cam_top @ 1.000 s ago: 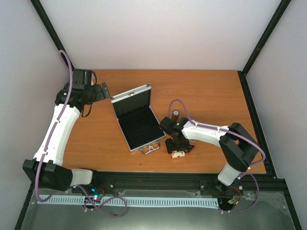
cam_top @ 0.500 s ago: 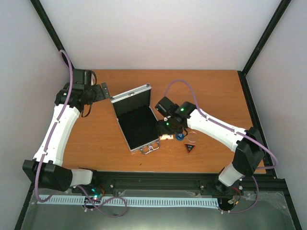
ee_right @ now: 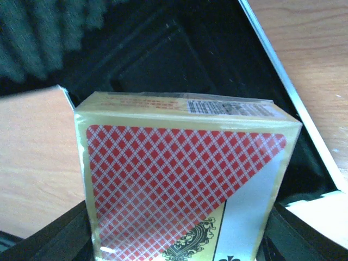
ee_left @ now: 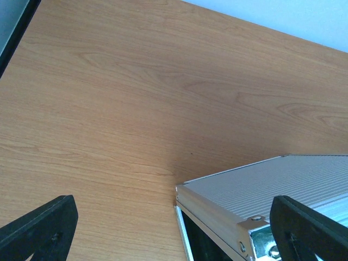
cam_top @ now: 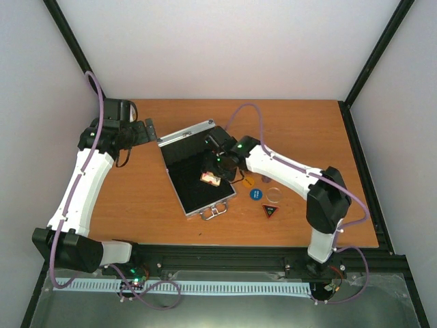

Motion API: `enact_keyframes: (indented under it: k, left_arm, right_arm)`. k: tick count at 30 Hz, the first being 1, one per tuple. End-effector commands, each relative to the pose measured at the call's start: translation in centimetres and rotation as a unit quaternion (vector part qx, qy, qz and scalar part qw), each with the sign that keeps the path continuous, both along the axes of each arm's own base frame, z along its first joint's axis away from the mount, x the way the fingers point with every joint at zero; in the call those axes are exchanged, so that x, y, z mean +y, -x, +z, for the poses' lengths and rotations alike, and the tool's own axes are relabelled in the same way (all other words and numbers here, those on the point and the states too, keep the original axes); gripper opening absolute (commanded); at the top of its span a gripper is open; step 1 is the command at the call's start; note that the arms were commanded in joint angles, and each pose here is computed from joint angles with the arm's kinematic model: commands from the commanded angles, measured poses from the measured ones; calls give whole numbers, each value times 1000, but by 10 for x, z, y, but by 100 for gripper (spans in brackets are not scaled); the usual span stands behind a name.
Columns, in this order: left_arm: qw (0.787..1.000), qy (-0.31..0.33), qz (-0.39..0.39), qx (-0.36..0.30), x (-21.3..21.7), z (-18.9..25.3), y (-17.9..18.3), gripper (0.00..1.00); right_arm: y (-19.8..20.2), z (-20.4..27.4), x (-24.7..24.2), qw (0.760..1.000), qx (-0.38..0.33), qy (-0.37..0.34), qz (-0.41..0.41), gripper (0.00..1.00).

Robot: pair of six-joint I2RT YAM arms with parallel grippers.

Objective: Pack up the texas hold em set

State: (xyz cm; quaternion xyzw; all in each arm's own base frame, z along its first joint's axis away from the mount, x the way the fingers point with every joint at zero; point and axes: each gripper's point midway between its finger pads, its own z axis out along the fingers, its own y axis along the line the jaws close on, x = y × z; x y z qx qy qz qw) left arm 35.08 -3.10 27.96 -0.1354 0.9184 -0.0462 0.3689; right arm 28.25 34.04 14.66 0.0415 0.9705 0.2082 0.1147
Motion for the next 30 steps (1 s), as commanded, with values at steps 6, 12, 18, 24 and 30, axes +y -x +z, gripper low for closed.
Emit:
enact_keyframes:
  k: [6, 12, 18, 24, 30]
  left_arm:
    - [999, -2, -24, -33, -4, 30, 11, 100]
    - [998, -1, -30, -48, -4, 43, 20, 100]
    - [998, -5, -26, -65, 0, 61, 31, 100]
    - [996, -19, -20, -84, 6, 74, 37, 100]
    - [995, -19, -21, -101, 7, 90, 41, 100]
  right_arm:
    - [-47, 22, 33, 978, -23, -95, -185, 3]
    - [-61, 10, 63, 972, -18, -106, -209, 3]
    - [-69, 0, 77, 969, -15, -97, -225, 3]
    - [-65, -28, 77, 966, 9, -90, -242, 3]
    - [-63, -48, 85, 962, 32, -95, -255, 3]
